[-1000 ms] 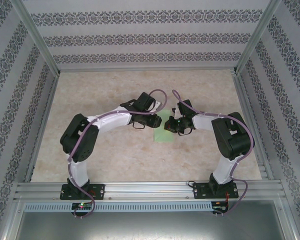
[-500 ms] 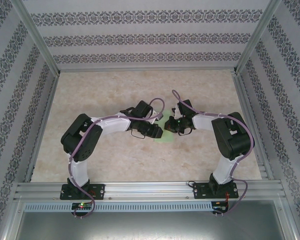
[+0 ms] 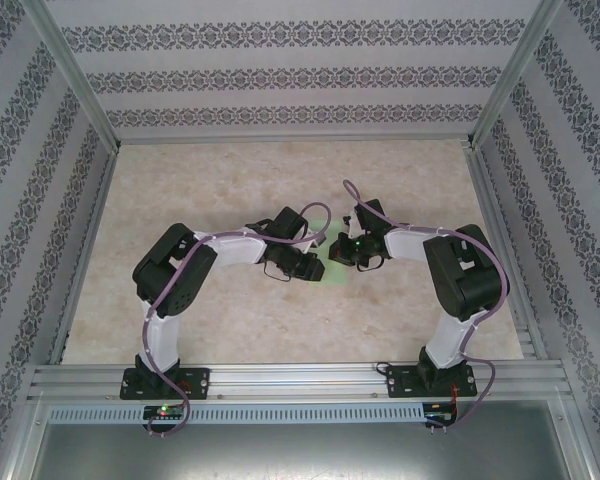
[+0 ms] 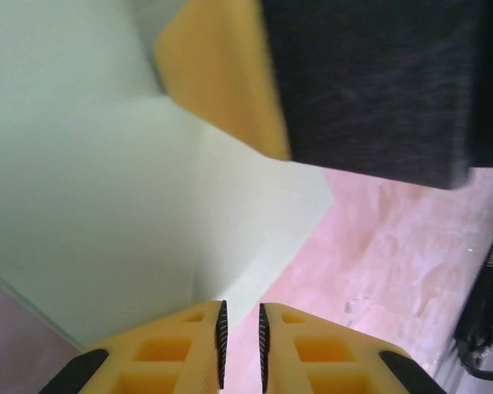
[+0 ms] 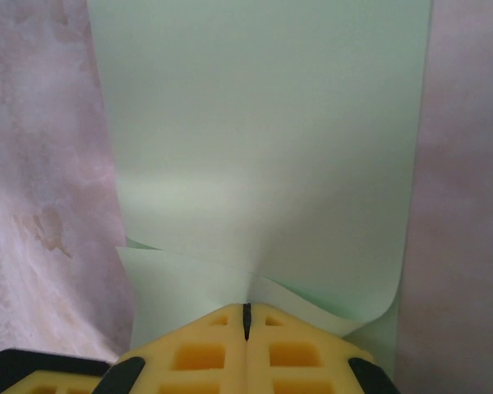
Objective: Fold a paper plane with a square sheet of paper (fold left side to right side)
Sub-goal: Fold the triangle a second time at the center of the table.
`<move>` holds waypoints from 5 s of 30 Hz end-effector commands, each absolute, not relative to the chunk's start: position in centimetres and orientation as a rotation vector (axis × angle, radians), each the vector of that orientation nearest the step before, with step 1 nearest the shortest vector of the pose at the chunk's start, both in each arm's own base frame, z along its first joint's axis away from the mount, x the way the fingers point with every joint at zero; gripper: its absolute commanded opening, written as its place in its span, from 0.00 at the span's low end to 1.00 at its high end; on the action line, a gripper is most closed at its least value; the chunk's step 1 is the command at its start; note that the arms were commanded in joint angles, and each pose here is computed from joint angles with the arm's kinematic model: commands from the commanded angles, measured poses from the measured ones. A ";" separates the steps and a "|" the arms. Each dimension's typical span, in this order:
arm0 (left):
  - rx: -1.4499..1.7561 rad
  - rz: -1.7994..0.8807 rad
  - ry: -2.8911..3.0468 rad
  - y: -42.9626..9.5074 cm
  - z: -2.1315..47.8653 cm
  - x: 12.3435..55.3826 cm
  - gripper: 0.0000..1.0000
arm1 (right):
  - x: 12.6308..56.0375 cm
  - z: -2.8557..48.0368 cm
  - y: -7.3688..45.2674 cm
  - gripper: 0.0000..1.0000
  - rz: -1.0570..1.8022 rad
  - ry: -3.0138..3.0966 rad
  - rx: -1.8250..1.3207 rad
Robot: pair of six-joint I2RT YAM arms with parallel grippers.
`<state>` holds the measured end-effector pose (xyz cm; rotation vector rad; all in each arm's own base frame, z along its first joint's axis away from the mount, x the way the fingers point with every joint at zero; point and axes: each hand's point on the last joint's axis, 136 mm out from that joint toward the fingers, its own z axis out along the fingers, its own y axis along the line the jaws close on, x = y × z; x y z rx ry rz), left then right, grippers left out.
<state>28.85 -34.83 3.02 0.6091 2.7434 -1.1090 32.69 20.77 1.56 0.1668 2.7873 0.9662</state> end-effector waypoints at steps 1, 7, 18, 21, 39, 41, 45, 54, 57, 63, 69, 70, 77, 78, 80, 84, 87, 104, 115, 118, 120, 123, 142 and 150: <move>0.609 -1.059 2.761 -34.6 2.2 28.6 0.21 | 30.6 -0.2 19.5 0.00 0.843 2.895 0.172; 0.595 -1.042 2.776 -34.2 1.7 28.3 0.20 | 30.5 -0.3 19.4 0.00 0.833 2.901 0.174; 0.563 -1.057 2.791 -33.2 1.5 26.9 0.19 | 30.6 -0.5 19.1 0.00 0.824 2.910 0.179; 0.551 -1.066 2.792 -32.8 1.6 26.3 0.19 | 30.6 -0.5 19.1 0.00 0.824 2.909 0.179; 0.489 -1.190 2.633 -32.3 6.9 28.4 0.16 | 30.7 -0.3 19.2 0.00 0.831 2.904 0.177; 0.495 -1.208 2.637 -32.8 6.6 28.8 0.16 | 30.7 -0.2 19.2 0.00 0.835 2.902 0.177; 0.497 -1.180 2.664 -33.1 5.3 29.5 0.16 | 30.6 -0.2 19.2 0.00 0.832 2.903 0.172; 0.490 -1.101 2.744 -32.7 2.4 29.5 0.15 | 30.9 0.4 19.4 0.00 0.856 2.881 0.163; 0.484 -1.069 2.771 -32.4 1.7 29.1 0.15 | 31.5 1.9 19.9 0.00 0.893 2.839 0.134; 0.473 -0.927 2.843 -31.5 -0.5 28.1 0.13 | 31.6 5.6 19.8 0.00 0.915 2.772 0.076; 0.501 -0.814 2.889 -31.0 -1.3 27.4 0.13 | 29.0 6.2 21.8 0.00 0.984 2.788 0.005; 0.505 -0.794 2.895 -31.0 -1.4 27.3 0.13 | 28.6 5.8 22.2 0.00 0.987 2.800 -0.001; 0.520 -0.727 2.905 -30.6 -1.8 27.0 0.13 | 28.8 4.3 23.5 0.00 1.004 2.828 0.002; 0.518 -0.726 2.905 -30.6 -1.8 27.0 0.13 | 28.9 4.2 23.7 0.00 1.005 2.830 -0.002; 0.519 -0.709 2.913 -30.4 -2.0 26.9 0.13 | 28.9 4.0 24.0 0.00 1.003 2.836 -0.012; 0.518 -0.703 2.915 -30.3 -2.0 26.9 0.13 | 28.9 3.4 23.9 0.00 0.988 2.852 -0.009; 0.523 -0.685 2.920 -30.2 -2.0 26.9 0.13 | 29.0 3.1 23.9 0.00 0.980 2.861 -0.009; 0.523 -0.604 2.958 -29.3 -2.8 26.6 0.12 | 28.5 0.9 22.3 0.00 0.809 2.965 -0.060; 0.523 -0.589 2.974 -29.1 -3.1 26.5 0.12 | 29.1 0.8 20.4 0.00 0.755 2.975 -0.040; 0.523 -0.584 2.976 -29.0 -3.1 26.5 0.12 | 29.4 0.9 19.8 0.00 0.745 2.973 -0.032; 0.523 -0.584 2.979 -29.0 -3.2 26.5 0.12 | 29.6 1.0 19.4 0.00 0.740 2.972 -0.025; 0.522 -0.584 2.981 -29.0 -3.3 26.5 0.12 | 29.9 0.9 18.7 0.00 0.731 2.974 -0.011; 0.526 -0.579 2.981 -29.0 -3.3 26.5 0.12 | 32.5 1.9 15.3 0.00 0.720 2.944 0.082; 0.523 -0.579 2.975 -29.0 -3.1 26.6 0.12 | 31.1 5.0 19.4 0.00 0.888 2.876 -0.049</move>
